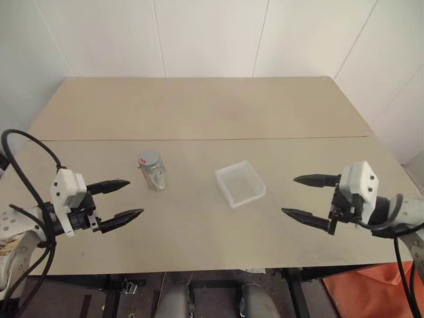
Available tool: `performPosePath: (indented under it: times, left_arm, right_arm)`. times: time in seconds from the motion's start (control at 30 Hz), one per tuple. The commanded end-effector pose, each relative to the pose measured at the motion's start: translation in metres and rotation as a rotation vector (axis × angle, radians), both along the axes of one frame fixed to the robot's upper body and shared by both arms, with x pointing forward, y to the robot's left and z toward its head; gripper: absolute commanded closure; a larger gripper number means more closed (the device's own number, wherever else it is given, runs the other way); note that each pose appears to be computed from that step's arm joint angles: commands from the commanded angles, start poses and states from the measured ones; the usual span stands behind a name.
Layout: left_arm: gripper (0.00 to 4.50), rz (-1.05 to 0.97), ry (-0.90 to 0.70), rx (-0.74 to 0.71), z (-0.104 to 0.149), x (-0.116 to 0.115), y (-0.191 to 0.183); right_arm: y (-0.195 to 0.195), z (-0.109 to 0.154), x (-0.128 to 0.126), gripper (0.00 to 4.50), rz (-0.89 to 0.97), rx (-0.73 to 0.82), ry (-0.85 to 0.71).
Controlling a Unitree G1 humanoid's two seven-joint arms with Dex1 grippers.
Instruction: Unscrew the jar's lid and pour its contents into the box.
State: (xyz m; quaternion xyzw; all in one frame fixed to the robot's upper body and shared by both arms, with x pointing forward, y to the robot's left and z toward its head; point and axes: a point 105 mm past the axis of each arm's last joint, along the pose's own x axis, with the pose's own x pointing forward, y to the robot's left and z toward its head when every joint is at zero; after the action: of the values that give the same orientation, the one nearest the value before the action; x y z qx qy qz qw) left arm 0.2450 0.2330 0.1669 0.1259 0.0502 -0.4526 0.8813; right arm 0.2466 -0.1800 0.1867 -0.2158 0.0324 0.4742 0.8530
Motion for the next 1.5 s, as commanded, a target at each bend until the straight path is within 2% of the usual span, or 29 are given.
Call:
performPosePath:
  times: [0.03,0.17,0.33,0.57,0.9,1.5]
  left_arm:
    - [0.05,-0.009,-0.039,0.014,0.01,0.002,0.001]
    - [0.05,0.036,-0.073,-0.026,0.012,0.006,0.001]
    - [0.05,0.117,-0.084,0.0,-0.001,0.008,0.01]
    - [0.05,0.208,-0.085,-0.035,-0.017,0.027,0.012]
    - [0.05,0.138,-0.094,-0.039,-0.028,0.059,0.003]
    - [0.05,0.187,-0.183,-0.105,-0.023,0.116,-0.017]
  right_arm:
    - [0.003,0.01,-0.004,0.0,-0.003,0.009,-0.037]
    - [0.001,0.001,-0.007,0.0,-0.012,-0.016,-0.004]
    - [0.005,0.01,-0.006,0.0,0.013,0.006,-0.032]
    - [0.015,0.016,0.008,0.0,0.058,-0.007,-0.081]
    - [0.022,0.016,0.02,0.0,0.027,-0.049,-0.129]
    - [0.03,0.024,0.015,0.0,0.039,-0.038,-0.185]
